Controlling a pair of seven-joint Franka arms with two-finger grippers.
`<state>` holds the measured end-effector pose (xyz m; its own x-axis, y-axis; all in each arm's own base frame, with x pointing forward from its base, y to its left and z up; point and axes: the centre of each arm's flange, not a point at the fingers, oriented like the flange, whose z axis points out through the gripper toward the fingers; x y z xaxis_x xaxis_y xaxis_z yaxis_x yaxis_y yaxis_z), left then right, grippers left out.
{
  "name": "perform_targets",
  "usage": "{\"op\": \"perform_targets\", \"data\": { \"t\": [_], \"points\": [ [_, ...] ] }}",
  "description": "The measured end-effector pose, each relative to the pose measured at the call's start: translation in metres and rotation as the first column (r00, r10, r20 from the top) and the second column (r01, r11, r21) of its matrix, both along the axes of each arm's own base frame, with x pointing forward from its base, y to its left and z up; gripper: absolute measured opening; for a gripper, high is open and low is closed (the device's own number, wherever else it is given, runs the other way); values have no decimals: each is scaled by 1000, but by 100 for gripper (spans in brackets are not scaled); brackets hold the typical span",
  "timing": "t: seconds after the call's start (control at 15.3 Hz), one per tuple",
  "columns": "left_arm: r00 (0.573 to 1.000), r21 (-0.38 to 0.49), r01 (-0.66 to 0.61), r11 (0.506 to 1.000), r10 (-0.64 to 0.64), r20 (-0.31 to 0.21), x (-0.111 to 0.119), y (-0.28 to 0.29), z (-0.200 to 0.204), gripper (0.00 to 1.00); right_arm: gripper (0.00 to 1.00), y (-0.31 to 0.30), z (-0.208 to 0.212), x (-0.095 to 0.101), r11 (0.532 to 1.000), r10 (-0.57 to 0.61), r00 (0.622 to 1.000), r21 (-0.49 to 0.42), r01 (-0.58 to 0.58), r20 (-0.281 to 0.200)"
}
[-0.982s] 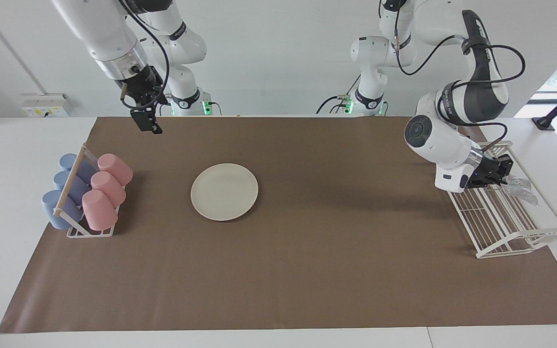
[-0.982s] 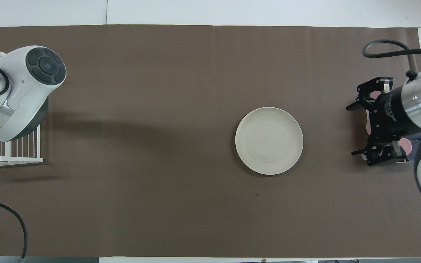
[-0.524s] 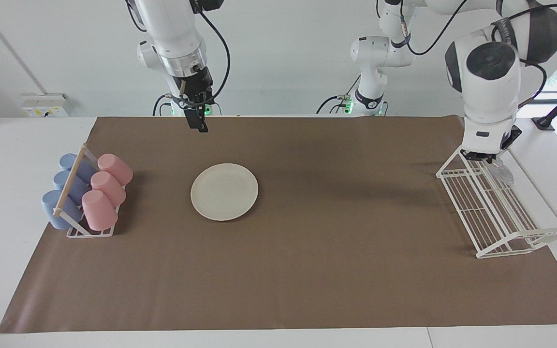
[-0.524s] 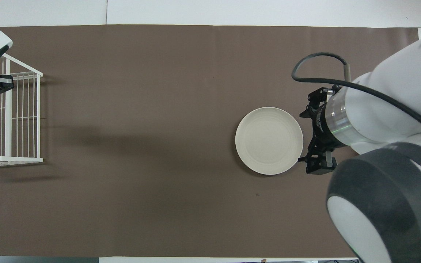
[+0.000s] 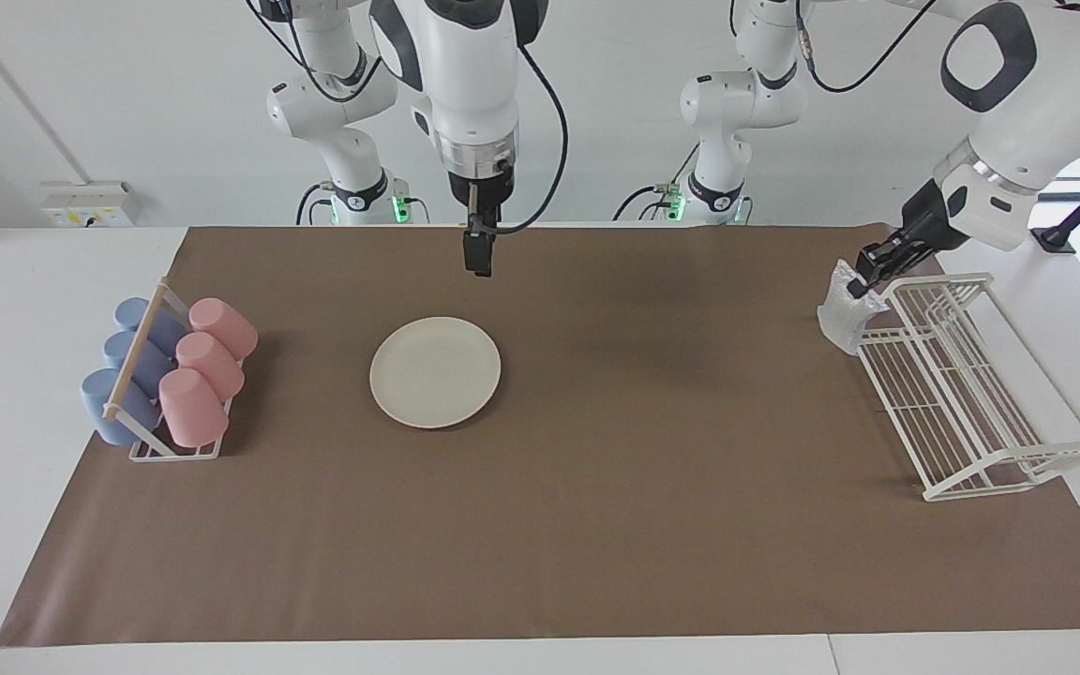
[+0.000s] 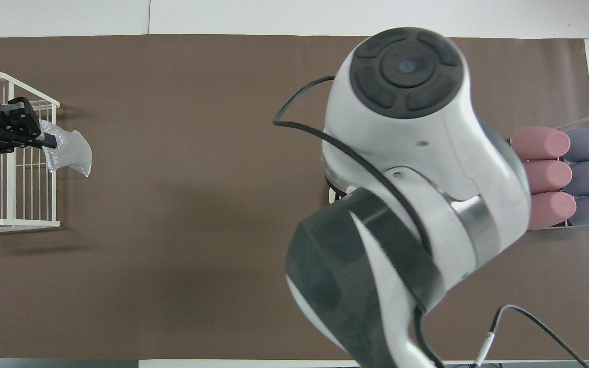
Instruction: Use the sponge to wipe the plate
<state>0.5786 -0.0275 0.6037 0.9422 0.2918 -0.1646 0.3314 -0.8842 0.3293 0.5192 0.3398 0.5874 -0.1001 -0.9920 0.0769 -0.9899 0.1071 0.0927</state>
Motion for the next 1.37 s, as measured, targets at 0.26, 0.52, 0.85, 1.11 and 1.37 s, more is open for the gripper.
{"op": "perform_targets", "data": {
  "t": [0.26,0.52,0.85,1.11,1.37],
  "points": [
    [997,-264,-49,963,32,-66,-21,-14,-16,4,100,61,-2,-21,982,-186,982,-20,187,44],
    [998,-458,20,889,-42,-37,-51,-27,-48,4,100,47,-1,2,969,-248,968,4,248,41],
    [989,-655,147,742,-131,73,-72,-50,-94,4,100,66,3,-7,982,-189,980,38,187,59],
    [978,-766,206,609,-145,148,-85,-79,-124,4,100,82,5,-11,984,-168,982,78,162,89],
    [977,-841,214,496,-119,178,-98,-106,-146,4,100,87,6,-13,983,-163,982,97,154,92]
  ]
}}
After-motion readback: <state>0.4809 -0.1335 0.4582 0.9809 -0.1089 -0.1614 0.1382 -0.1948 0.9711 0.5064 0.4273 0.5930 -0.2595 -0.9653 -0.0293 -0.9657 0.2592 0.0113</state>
